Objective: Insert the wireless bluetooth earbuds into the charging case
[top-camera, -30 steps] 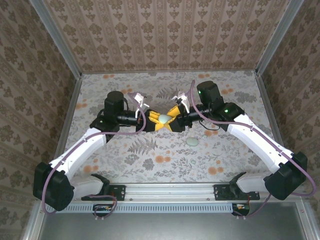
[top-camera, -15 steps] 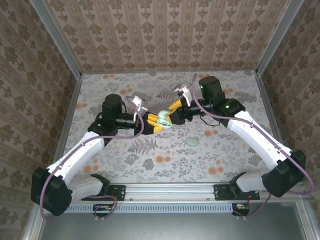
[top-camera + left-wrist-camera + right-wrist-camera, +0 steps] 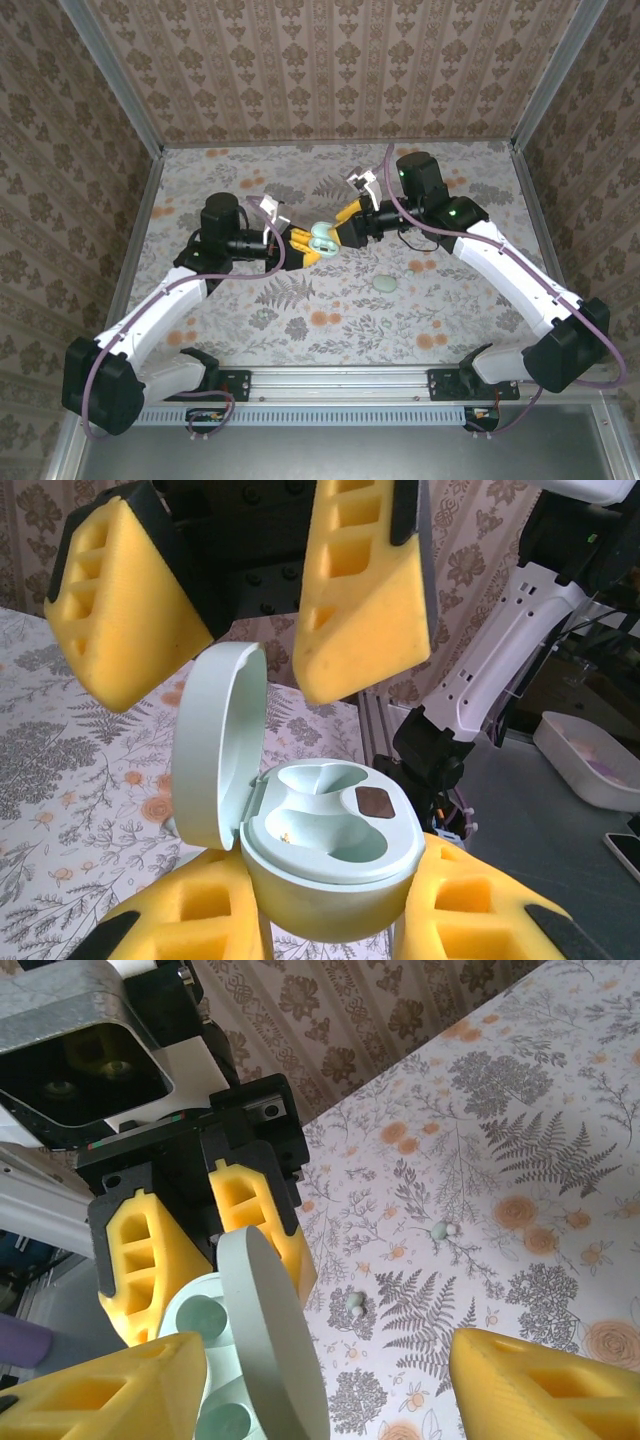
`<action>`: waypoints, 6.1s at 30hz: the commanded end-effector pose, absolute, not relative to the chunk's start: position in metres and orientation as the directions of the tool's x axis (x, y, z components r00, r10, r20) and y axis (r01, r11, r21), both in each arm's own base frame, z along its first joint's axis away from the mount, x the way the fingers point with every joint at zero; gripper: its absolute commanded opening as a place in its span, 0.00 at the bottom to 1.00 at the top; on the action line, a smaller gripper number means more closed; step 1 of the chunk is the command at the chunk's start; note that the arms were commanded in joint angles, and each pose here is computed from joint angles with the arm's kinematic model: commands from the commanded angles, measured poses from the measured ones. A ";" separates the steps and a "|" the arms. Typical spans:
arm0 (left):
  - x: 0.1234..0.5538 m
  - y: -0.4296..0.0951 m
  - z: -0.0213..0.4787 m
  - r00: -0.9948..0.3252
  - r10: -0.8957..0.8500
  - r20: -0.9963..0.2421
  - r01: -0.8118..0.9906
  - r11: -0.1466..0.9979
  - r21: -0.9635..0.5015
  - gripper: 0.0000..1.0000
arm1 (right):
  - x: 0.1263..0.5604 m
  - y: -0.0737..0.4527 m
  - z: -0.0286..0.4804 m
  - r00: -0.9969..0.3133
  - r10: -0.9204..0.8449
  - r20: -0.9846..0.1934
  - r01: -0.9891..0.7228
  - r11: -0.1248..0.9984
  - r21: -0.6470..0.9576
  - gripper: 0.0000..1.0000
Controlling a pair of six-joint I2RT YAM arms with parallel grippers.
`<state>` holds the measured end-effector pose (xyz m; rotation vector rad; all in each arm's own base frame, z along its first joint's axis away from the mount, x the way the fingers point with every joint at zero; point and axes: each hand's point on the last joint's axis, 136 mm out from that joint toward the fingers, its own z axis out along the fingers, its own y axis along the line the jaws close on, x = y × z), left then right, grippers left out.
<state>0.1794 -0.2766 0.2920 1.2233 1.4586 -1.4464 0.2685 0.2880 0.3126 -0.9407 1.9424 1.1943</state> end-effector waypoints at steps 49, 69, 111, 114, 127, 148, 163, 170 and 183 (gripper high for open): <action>0.242 -0.142 0.254 -0.501 -0.117 -0.858 0.737 0.462 -0.493 0.14 | 0.247 0.319 0.150 -0.758 -0.179 -0.628 -0.426 0.864 0.268 0.46; 0.291 -0.117 0.242 -0.570 -0.167 -0.805 0.607 0.574 -0.549 0.14 | 0.197 0.462 0.074 -0.680 -0.580 -0.448 -0.677 0.732 0.079 0.38; 0.316 -0.101 0.213 -0.596 -0.206 -0.776 0.560 0.586 -0.585 0.14 | 0.229 0.459 0.045 -0.685 -0.649 -0.332 -0.688 0.726 0.001 0.22; 0.315 -0.104 0.216 -0.590 -0.204 -0.781 0.573 0.576 -0.583 0.14 | 0.236 0.446 0.070 -0.739 -0.550 -0.389 -0.626 0.774 0.094 0.21; 0.283 -0.169 0.244 -0.474 -0.080 -0.877 0.775 0.435 -0.458 0.14 | 0.255 0.371 0.234 -0.778 -0.119 -0.616 -0.459 0.777 0.430 0.22; 0.227 -0.244 0.275 -0.211 -0.103 -0.972 0.941 0.248 -0.230 0.14 | 0.237 0.355 0.322 -0.736 0.041 -0.676 -0.500 0.641 0.583 0.23; 0.210 -0.243 0.266 -0.226 -0.079 -0.971 0.943 0.234 -0.239 0.14 | 0.247 0.356 0.316 -0.717 0.024 -0.696 -0.504 0.672 0.543 0.23; 0.204 -0.241 0.266 -0.226 -0.078 -0.971 0.942 0.237 -0.239 0.14 | 0.255 0.366 0.289 -0.743 -0.025 -0.668 -0.486 0.706 0.515 0.23; 0.201 -0.239 0.266 -0.213 -0.071 -0.974 0.944 0.243 -0.224 0.14 | 0.265 0.368 0.284 -0.733 -0.043 -0.679 -0.484 0.735 0.475 0.23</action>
